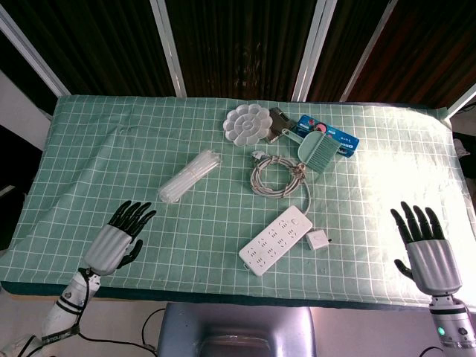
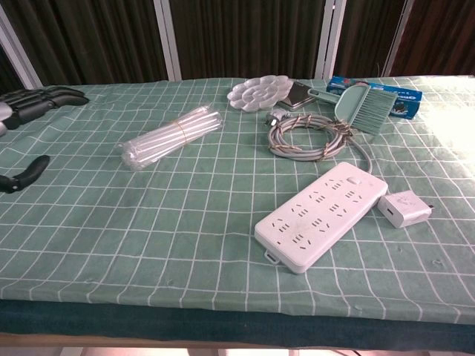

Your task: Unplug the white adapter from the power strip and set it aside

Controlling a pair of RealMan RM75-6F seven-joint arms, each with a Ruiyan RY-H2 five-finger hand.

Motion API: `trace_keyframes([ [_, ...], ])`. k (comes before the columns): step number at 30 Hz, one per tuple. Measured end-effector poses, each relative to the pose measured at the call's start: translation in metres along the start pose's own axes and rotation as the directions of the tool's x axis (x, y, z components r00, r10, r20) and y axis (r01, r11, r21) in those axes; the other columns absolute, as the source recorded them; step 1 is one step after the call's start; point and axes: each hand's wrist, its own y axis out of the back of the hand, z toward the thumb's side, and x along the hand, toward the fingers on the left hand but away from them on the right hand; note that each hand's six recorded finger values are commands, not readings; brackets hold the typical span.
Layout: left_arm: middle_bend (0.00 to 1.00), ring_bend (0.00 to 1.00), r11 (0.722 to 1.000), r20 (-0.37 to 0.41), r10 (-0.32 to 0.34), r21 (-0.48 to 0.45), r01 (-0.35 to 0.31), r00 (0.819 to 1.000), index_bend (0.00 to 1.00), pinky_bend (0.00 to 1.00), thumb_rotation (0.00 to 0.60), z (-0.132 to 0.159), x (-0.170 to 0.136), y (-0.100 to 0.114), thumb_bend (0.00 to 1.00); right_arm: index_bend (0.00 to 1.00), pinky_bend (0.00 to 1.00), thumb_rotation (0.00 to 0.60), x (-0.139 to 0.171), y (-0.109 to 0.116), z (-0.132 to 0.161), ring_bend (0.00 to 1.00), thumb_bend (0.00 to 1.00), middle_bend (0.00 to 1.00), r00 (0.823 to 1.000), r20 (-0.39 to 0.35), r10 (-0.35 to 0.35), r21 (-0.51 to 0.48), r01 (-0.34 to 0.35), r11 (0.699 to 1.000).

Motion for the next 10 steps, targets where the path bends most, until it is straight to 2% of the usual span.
trace_keyframes([
  [5, 0.00, 0.00, 0.999, -0.165, 0.054, 0.006, -0.054, 0.985, 0.00, 0.05, 0.600, -0.035, -0.049, 0.012, 0.57, 0.00, 0.00, 0.600, 0.011, 0.004, -0.017, 0.00, 0.19, 0.00, 0.997, 0.064, -0.046, -0.068, 0.050, 0.996],
  [10, 0.00, 0.00, 0.997, -0.186, 0.075, 0.013, -0.074, 0.980, 0.00, 0.05, 0.600, -0.045, -0.057, 0.020, 0.57, 0.00, 0.00, 0.600, 0.013, 0.000, -0.018, 0.00, 0.19, 0.00, 0.998, 0.055, -0.031, -0.060, 0.034, 0.998],
])
